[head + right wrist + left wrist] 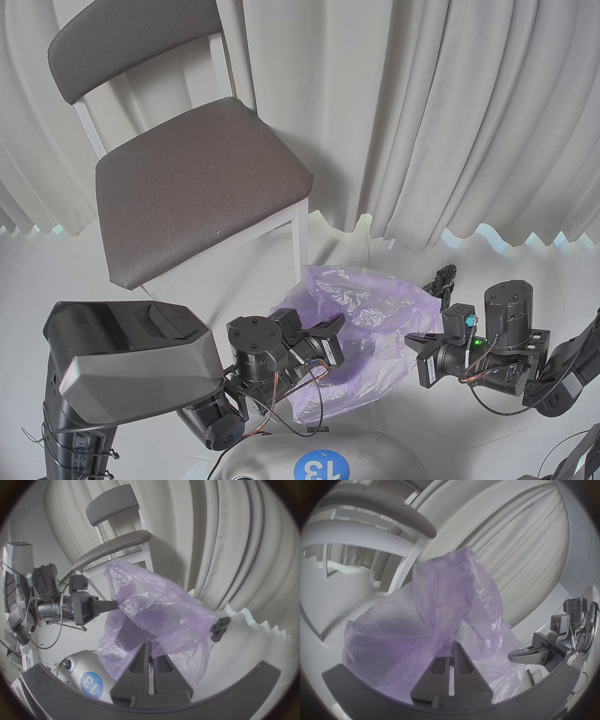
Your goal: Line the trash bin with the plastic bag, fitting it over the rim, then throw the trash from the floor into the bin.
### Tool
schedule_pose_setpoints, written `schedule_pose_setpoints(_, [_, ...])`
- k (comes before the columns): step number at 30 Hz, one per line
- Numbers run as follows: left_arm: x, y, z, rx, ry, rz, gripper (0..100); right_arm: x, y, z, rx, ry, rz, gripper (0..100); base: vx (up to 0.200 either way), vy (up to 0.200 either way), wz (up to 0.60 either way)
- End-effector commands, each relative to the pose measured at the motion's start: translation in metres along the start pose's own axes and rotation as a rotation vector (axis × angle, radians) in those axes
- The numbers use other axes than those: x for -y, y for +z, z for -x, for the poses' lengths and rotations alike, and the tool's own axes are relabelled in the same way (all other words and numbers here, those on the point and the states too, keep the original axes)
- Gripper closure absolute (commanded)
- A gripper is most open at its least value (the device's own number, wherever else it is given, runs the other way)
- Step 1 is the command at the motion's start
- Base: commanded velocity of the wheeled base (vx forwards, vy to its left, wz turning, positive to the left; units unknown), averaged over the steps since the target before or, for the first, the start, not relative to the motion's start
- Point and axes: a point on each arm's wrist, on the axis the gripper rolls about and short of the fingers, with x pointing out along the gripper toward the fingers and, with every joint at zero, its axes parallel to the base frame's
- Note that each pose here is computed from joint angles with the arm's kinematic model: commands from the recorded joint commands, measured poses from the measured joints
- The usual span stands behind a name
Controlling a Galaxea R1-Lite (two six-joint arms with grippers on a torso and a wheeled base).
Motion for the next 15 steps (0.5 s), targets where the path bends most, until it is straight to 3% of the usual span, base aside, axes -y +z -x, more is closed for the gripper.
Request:
schedule_pose_setpoints(1, [-0.008, -0.012, -0.004, -0.011, -0.004, 0.022, 100, 0.001, 0.002, 0.013, 0.026, 0.003, 0.02, 100, 0.0, 0.0, 0.0])
schedule_pose_setpoints(15, [-0.043, -0.013, -0.012, 0.015, 0.042, 0.045, 100, -0.001, 0.001, 0.02, 0.035, 0.027, 0.06, 100, 0.0, 0.0, 0.0])
